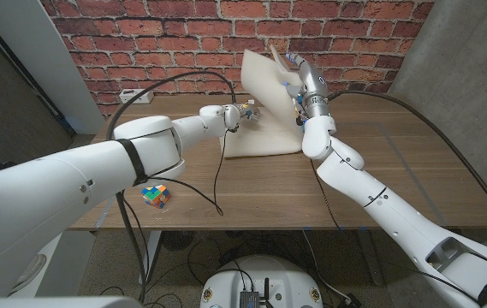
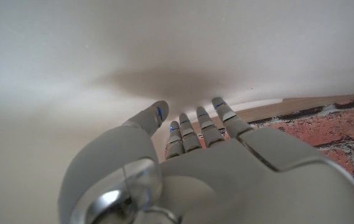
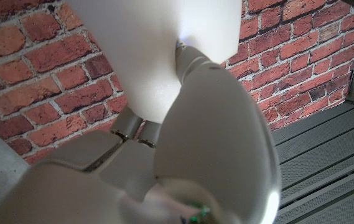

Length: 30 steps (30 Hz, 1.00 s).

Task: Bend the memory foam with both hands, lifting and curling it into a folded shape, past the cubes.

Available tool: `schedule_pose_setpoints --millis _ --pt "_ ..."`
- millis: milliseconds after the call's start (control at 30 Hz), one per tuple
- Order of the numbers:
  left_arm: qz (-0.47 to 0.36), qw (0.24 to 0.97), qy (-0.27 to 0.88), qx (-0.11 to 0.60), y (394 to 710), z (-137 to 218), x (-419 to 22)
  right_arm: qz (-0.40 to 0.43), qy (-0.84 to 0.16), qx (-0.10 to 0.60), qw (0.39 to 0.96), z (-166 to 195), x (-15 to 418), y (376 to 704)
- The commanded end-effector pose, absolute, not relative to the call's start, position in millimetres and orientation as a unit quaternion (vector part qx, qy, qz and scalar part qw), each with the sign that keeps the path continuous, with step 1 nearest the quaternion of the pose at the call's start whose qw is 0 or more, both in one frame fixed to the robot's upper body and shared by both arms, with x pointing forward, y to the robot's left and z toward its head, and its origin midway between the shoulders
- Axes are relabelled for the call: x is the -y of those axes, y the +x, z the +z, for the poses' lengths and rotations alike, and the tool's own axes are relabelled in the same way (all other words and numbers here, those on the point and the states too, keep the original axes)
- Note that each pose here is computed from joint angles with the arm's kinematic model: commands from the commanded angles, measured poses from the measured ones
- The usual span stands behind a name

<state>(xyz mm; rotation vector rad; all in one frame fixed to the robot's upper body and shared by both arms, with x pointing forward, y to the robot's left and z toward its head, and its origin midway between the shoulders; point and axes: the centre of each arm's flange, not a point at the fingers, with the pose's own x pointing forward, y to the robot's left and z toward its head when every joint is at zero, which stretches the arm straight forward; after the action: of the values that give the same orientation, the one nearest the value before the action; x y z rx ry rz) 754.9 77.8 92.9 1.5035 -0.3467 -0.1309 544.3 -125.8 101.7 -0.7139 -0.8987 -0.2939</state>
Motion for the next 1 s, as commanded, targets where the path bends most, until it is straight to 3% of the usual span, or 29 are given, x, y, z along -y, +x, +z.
schedule_pose_setpoints --millis 33,667,1000 --pt "-0.058 0.715 0.679 0.153 755 91 -79 -0.04 -0.241 0.394 0.886 99 114 549" --pt "-0.049 0.719 0.677 0.146 756 92 -79 0.152 -0.044 0.244 0.957 77 93 579" --pt "-0.028 0.731 0.67 0.126 757 94 -86 0.142 -0.051 0.236 0.96 72 92 586"
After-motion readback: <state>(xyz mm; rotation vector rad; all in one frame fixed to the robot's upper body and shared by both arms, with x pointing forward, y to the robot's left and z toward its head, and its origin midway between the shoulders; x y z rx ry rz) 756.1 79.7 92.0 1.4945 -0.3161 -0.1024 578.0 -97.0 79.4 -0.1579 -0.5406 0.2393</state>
